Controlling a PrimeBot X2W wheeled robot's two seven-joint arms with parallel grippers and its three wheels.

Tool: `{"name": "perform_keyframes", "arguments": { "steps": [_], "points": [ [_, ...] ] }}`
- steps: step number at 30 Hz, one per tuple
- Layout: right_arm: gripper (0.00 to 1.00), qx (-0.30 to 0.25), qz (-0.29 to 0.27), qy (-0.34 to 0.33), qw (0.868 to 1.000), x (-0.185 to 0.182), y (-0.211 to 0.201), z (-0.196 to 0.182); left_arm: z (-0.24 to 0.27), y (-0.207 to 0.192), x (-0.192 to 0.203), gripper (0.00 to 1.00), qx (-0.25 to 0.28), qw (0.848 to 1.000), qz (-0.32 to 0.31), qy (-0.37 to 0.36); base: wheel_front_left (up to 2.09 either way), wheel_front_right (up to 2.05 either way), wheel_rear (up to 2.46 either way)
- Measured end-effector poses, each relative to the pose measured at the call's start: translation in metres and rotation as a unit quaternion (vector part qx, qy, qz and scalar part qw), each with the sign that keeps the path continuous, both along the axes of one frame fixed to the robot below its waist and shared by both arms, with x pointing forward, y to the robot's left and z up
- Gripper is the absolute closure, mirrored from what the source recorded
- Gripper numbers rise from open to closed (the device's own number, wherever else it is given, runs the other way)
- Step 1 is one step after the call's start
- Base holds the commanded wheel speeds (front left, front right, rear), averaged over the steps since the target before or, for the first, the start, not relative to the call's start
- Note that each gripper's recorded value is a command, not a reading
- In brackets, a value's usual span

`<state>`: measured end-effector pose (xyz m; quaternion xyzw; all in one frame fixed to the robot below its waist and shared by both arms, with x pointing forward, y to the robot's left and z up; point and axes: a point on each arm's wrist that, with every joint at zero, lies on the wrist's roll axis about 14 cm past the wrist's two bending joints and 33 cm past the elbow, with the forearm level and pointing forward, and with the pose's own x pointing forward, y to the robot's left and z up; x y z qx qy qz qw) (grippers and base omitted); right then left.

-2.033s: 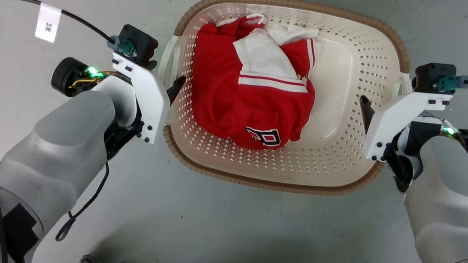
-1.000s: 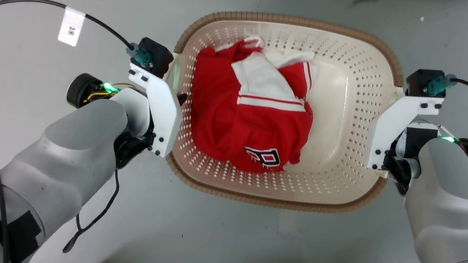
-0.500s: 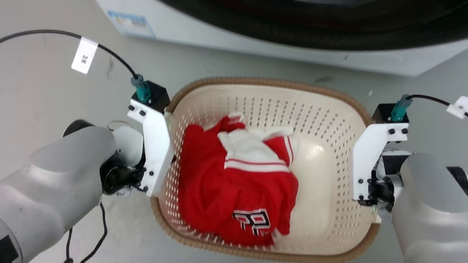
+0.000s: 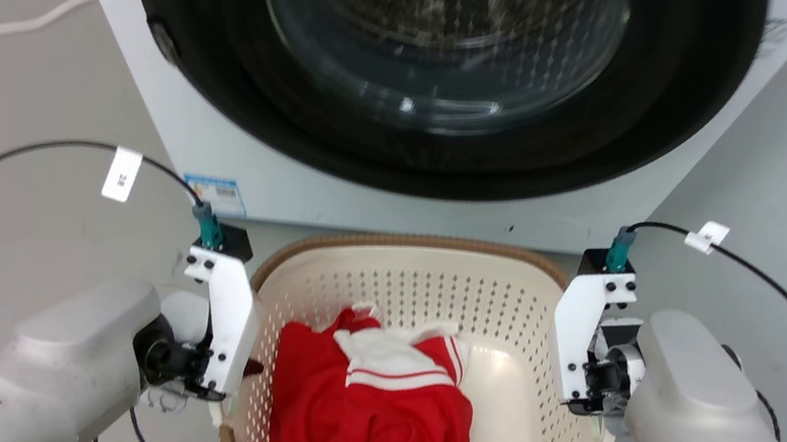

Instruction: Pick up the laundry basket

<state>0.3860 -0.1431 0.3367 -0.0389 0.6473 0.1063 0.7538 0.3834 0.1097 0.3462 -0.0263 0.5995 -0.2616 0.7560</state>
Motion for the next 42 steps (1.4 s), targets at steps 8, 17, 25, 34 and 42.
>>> {"name": "perform_keyframes", "arguments": {
  "steps": [8, 17, 25, 34, 42],
  "points": [
    [1.0, 0.0, 0.002, -0.015, 1.0, -0.02, -0.003, 0.033, 0.026, -0.006, -0.019, 1.0, 0.001, 1.0, -0.009, -0.017, 0.0, 0.0, 0.0],
    [1.0, 0.002, 0.001, -0.028, 1.0, -0.036, -0.003, 0.046, 0.037, -0.008, -0.039, 1.0, 0.003, 1.0, -0.012, -0.016, 0.0, 0.0, 0.0],
    [1.0, 0.007, -0.002, -0.022, 1.0, -0.046, -0.001, 0.047, 0.041, -0.006, -0.052, 1.0, 0.007, 1.0, -0.014, -0.006, 0.0, 0.0, 0.0],
    [1.0, 0.01, 0.001, -0.018, 1.0, -0.048, 0.002, 0.044, 0.037, -0.005, -0.058, 1.0, 0.01, 1.0, -0.015, 0.001, 0.0, 0.0, 0.0],
    [1.0, 0.009, -0.004, -0.016, 1.0, -0.047, 0.001, 0.043, 0.036, -0.004, -0.057, 1.0, 0.011, 1.0, -0.014, 0.001, 0.0, 0.0, 0.0]
  ]
}}
